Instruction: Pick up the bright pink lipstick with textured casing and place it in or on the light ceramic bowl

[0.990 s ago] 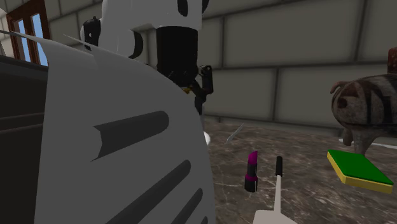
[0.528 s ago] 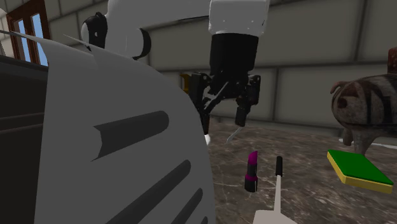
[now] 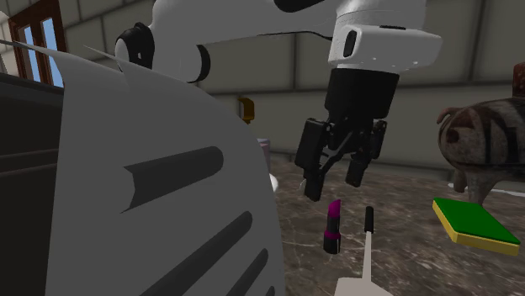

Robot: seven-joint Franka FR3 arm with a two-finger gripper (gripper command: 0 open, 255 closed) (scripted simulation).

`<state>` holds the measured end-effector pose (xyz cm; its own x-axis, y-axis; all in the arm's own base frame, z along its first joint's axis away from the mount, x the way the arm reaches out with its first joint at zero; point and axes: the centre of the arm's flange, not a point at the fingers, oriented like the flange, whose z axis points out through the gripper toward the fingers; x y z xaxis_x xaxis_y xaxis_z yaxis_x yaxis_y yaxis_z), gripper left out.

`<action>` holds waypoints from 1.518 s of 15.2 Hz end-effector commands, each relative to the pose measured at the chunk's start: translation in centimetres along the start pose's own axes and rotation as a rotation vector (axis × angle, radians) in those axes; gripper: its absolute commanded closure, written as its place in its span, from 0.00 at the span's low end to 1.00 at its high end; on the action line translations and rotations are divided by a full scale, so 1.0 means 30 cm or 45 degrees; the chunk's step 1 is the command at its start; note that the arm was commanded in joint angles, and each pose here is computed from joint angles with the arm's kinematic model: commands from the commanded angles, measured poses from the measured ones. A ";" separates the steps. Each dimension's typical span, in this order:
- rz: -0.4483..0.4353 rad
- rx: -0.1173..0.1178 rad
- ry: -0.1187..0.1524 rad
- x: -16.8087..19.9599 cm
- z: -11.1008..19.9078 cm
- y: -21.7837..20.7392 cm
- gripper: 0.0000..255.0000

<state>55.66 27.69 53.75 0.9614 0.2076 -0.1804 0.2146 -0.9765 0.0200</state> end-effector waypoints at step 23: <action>0.000 0.000 0.000 -0.002 0.047 -0.003 1.00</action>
<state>55.35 27.68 51.98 0.9614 0.2079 -0.1801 0.2149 -0.9764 0.0201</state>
